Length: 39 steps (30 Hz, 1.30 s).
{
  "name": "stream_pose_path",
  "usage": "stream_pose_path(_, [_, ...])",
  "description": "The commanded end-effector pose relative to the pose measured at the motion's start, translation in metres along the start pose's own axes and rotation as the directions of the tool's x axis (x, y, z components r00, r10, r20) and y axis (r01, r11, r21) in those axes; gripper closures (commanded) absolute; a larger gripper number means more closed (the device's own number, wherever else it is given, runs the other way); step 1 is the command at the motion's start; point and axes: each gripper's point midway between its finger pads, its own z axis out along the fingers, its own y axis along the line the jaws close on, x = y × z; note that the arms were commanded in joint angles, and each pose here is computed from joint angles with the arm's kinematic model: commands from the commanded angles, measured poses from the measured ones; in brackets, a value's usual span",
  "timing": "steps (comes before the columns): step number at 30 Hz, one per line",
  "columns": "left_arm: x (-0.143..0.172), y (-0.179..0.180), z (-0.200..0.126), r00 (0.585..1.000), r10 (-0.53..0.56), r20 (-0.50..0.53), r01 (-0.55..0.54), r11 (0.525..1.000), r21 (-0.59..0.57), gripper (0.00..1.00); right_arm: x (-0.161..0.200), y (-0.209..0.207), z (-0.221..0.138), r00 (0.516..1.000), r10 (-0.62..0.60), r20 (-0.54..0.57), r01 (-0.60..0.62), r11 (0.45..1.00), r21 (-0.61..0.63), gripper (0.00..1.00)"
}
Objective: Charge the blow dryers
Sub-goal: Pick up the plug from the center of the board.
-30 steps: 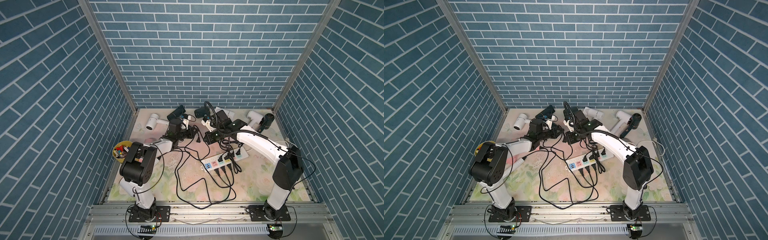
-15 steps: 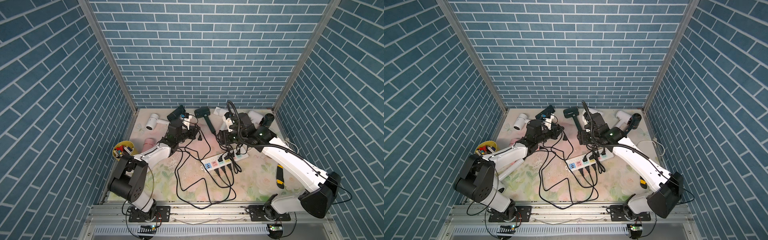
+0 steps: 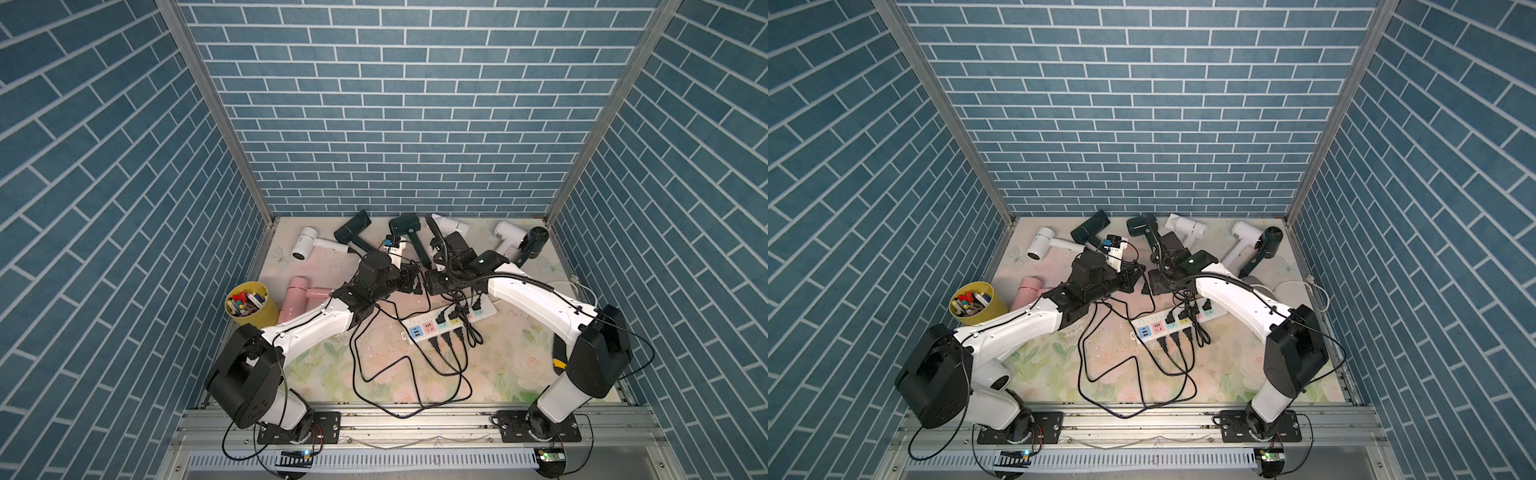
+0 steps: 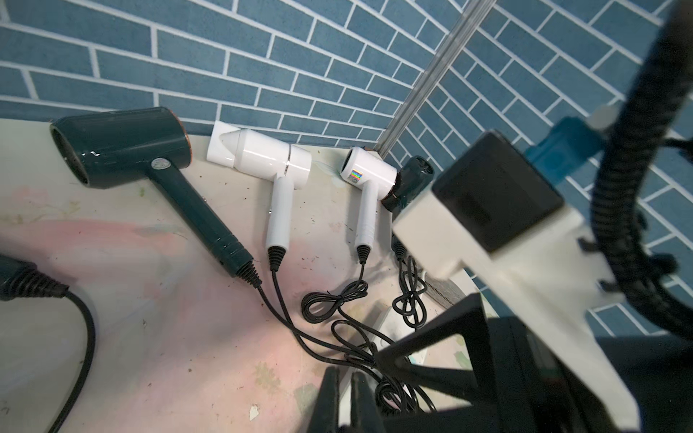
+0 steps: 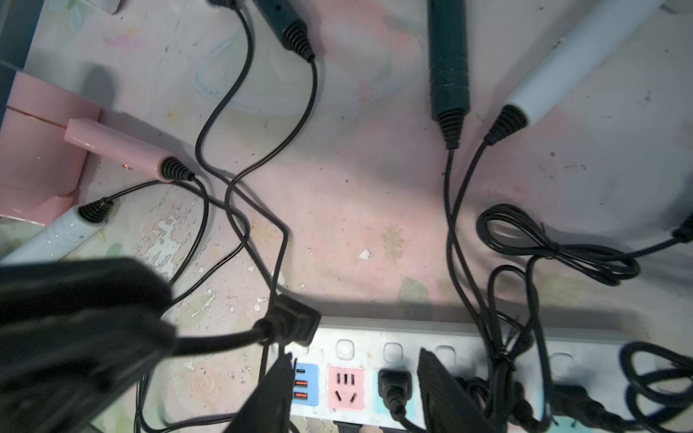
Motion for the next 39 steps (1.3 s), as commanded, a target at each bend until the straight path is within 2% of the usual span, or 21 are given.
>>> stream_pose_path(1, [-0.005,0.01,-0.002,0.996,-0.078,0.031,0.08,0.993,-0.089,1.0,-0.017,0.014,-0.004,0.998,0.005,0.064,-0.004,1.0,-0.021,0.44])
stream_pose_path(7, [0.001,0.018,-0.003,0.987,-0.159,0.034,0.162,0.979,-0.125,1.0,-0.013,0.009,-0.002,0.996,-0.001,0.09,-0.001,1.0,0.019,0.44])
stream_pose_path(11, [0.005,0.016,0.0,0.98,-0.2,0.006,0.199,0.972,-0.126,1.0,-0.01,0.02,-0.004,0.993,-0.031,0.11,0.037,0.998,-0.048,0.43])
stream_pose_path(18, [0.009,0.005,0.006,0.957,-0.288,-0.048,0.283,0.955,-0.087,1.0,0.0,0.034,0.012,0.996,-0.064,0.065,0.072,0.99,-0.122,0.53])
stream_pose_path(26, [0.013,0.002,0.007,0.947,-0.312,-0.079,0.305,0.948,-0.085,1.0,0.005,0.029,0.026,0.997,-0.072,0.034,0.075,0.993,-0.088,0.59])
stream_pose_path(31, [0.014,0.0,0.005,0.944,-0.316,-0.093,0.309,0.948,-0.08,1.0,0.006,0.023,0.033,0.997,-0.069,0.023,0.07,0.996,-0.054,0.74])
stream_pose_path(36, [0.014,-0.005,0.004,0.942,-0.319,-0.105,0.314,0.947,-0.058,1.0,0.008,0.021,0.037,0.997,-0.071,0.018,0.071,0.997,-0.038,1.0])
stream_pose_path(39, [0.015,-0.007,0.002,0.94,-0.322,-0.114,0.318,0.947,-0.049,1.0,0.011,0.018,0.04,0.997,-0.076,0.024,0.076,0.997,-0.019,1.0])
